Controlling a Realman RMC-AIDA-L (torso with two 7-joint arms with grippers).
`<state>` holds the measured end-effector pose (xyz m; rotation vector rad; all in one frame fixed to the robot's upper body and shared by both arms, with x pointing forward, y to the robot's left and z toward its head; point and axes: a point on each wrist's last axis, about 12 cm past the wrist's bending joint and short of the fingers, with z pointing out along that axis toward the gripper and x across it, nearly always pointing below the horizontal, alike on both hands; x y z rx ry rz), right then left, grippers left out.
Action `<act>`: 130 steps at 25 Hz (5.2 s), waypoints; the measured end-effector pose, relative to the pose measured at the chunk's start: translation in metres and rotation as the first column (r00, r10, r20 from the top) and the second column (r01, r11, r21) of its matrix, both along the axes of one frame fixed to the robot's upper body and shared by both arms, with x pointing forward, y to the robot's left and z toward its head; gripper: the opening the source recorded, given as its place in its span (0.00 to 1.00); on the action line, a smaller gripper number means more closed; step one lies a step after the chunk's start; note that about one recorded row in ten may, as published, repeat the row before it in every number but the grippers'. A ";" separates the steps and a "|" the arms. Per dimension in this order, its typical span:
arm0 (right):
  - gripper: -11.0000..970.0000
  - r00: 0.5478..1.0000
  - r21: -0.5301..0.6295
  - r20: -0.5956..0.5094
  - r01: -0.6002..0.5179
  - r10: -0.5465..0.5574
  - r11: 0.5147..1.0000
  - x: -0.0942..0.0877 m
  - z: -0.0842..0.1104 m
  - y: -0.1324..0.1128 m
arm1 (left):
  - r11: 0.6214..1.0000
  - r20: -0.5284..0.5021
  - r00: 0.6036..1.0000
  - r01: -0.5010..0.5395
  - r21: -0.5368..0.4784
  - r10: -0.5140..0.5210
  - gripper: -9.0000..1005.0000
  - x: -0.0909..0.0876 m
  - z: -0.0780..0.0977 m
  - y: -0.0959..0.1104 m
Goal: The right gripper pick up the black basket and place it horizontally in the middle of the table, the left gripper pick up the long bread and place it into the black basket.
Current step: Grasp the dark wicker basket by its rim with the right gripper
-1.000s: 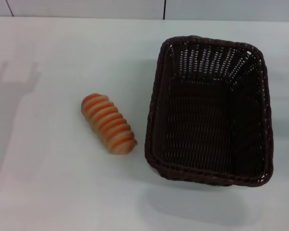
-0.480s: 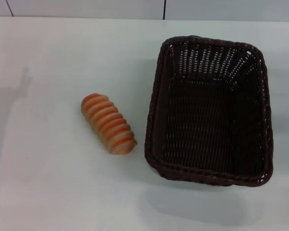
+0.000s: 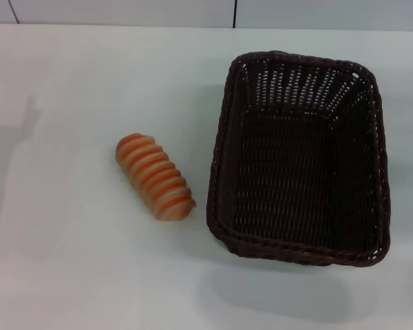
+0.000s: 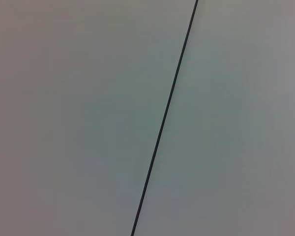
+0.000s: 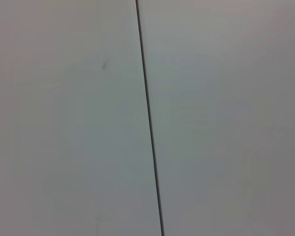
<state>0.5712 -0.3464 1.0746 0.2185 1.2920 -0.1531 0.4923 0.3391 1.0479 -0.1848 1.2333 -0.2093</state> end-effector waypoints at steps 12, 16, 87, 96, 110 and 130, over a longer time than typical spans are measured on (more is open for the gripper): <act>0.33 1.000 -0.004 -0.027 -0.016 0.016 1.000 -0.002 -0.005 0.004 | 1.000 0.023 1.000 0.010 0.003 -0.010 0.85 0.004 0.005 -0.001; 0.32 0.996 -0.031 -0.073 -0.055 0.053 0.998 -0.002 -0.011 0.008 | 1.000 0.025 1.000 0.011 0.006 -0.011 0.85 0.005 0.005 0.000; 0.75 0.433 0.274 -0.825 -0.253 0.362 0.928 -0.030 0.149 0.107 | 0.999 0.019 0.999 -0.027 0.017 0.027 0.85 0.004 0.008 0.014; 0.75 0.317 0.361 -0.856 -0.202 0.409 0.911 -0.037 0.146 0.119 | 0.998 0.016 0.999 -0.030 0.048 0.029 0.85 0.010 0.013 0.027; 0.75 0.208 0.386 -0.889 -0.136 0.407 0.913 -0.038 0.125 0.125 | 0.998 -0.015 0.999 -0.036 0.055 0.037 0.84 0.013 0.011 0.030; 0.75 0.133 0.436 -0.883 -0.124 0.450 0.892 -0.037 0.097 0.135 | 0.998 -0.026 0.999 -0.044 0.053 0.046 0.84 0.008 0.008 0.032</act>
